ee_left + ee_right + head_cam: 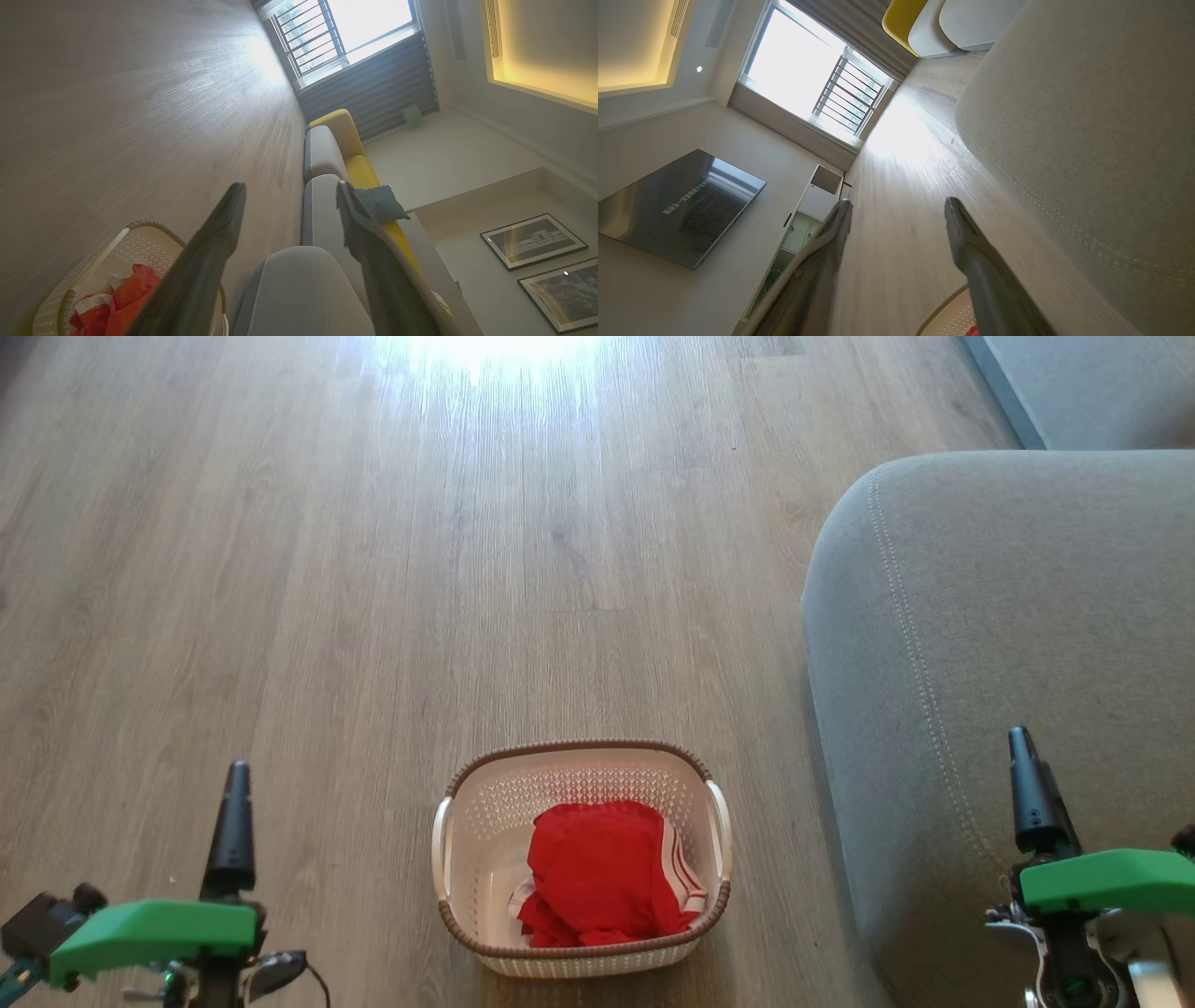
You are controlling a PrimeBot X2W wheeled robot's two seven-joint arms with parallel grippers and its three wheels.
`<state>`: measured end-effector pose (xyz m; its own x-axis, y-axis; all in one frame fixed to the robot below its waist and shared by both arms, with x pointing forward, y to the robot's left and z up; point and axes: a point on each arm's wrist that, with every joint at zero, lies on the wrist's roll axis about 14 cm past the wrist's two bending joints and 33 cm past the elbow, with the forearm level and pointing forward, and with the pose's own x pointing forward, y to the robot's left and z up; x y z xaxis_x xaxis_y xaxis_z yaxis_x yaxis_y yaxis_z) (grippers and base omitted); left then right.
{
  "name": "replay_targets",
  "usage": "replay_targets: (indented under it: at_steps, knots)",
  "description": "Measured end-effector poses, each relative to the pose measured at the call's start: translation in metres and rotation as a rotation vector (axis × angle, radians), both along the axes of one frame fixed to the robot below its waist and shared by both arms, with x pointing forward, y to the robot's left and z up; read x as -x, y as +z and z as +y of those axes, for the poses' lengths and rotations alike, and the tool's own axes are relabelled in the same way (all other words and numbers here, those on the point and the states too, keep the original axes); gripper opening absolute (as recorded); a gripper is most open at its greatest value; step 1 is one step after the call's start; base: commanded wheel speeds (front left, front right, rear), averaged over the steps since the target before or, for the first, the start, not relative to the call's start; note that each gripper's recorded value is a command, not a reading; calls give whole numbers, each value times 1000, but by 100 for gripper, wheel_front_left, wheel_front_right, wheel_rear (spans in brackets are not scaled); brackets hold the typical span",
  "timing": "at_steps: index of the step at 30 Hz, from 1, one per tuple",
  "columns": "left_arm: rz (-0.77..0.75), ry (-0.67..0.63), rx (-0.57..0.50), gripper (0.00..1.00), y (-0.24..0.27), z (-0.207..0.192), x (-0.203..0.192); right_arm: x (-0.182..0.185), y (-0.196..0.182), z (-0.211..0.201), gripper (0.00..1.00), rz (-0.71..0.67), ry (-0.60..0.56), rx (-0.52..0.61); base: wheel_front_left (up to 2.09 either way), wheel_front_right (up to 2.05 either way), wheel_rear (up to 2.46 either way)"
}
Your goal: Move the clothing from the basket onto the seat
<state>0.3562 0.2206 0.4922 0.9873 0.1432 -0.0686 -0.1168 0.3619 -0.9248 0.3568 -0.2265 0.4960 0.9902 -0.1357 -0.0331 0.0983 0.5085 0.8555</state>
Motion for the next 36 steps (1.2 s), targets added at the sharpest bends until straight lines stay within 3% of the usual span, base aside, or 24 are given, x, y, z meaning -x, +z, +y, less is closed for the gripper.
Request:
replay_targets:
  at_steps: [36]
  knots:
    - [-3,-78,-682,100,35,-65,2,-3,44,40,100,-119,97,599,0,0,0]
